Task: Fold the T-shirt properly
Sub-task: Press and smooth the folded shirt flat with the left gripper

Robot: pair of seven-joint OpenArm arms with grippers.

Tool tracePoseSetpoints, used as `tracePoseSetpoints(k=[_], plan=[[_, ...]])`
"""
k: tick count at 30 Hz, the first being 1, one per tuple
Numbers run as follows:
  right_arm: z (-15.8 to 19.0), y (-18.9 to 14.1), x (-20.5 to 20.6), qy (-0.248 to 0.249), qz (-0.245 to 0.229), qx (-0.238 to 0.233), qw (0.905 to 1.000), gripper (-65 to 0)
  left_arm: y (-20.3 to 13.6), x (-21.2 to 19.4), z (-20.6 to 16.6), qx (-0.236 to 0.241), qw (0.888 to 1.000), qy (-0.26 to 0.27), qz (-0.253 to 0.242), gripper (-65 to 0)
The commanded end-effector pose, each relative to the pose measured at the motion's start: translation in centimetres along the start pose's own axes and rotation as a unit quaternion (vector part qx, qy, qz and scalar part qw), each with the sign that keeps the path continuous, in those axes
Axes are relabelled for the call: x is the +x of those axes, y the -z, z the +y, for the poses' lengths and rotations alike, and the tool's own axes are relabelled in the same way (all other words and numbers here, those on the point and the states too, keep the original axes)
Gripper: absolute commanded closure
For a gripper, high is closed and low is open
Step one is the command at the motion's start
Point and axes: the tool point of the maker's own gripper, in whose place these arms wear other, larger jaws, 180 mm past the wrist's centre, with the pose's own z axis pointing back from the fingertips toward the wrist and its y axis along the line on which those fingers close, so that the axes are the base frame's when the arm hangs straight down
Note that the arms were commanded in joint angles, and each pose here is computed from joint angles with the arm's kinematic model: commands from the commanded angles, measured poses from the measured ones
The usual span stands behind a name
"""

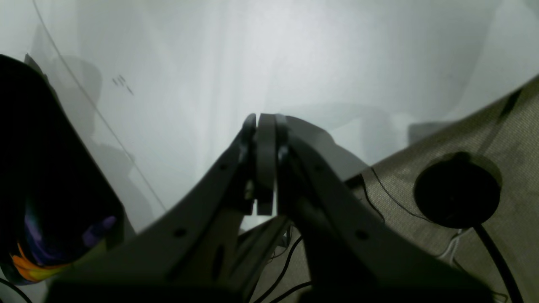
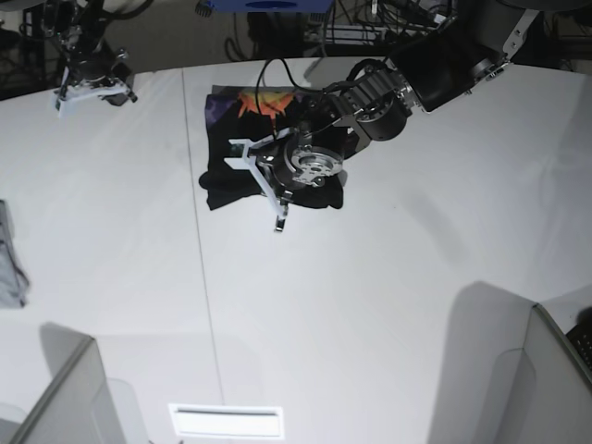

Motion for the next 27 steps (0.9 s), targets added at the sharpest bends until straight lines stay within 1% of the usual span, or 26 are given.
tracePoseSetpoints(k=[1,4,6,7,10,12,14,15,18,27], plan=[[-0.7,-0.2,0.0,-0.006,0.005,-0.011,0.9999,0.0,0.2,0.2,-2.6,-0.053,0.999,0.007,-0.008,0.0],[-0.5,-0.2,0.0,-0.007,0.005,-0.009,0.9999,0.0,0.2,0.0,-2.3,-0.05,0.999,0.01,-0.005,0.0],[-0.4,-0.2,0.1,-0.007,0.004,-0.008,0.9999,0.0,0.4,-0.6,-2.1,-0.041,0.999,0.026,0.012,0.0],[-0.4,-0.2,0.1,-0.007,0.004,-0.008,0.9999,0.0,0.4,-0.8,-2.1,-0.036,0.999,0.035,0.019,-1.2],[-0.4,-0.1,0.2,-0.007,0.003,-0.008,0.9999,0.0,0.4,-1.2,-1.7,-0.025,0.998,0.049,0.031,-17.9],[-0.4,-0.1,0.1,-0.007,0.004,-0.007,0.9999,0.0,0.4,-1.3,-1.3,-0.02,0.998,0.05,0.034,-24.7],[-0.4,-0.1,0.1,-0.007,0.004,-0.007,0.9999,0.0,0.2,-1.4,-0.7,-0.013,0.998,0.05,0.034,-30.3],[-0.4,-0.1,0.1,-0.007,0.004,-0.008,0.9999,0.0,0.2,-1.3,-0.3,-0.009,0.998,0.054,0.034,-32.1],[-0.5,-0.2,0.1,-0.007,0.004,-0.009,0.9999,0.0,0.0,-1.5,0.8,0.001,0.998,0.054,0.036,-33.7],[-0.3,-0.1,-0.1,-0.008,0.007,-0.007,0.9999,0.0,-0.6,-1.9,4.8,0.039,0.996,0.066,0.042,-33.7]])
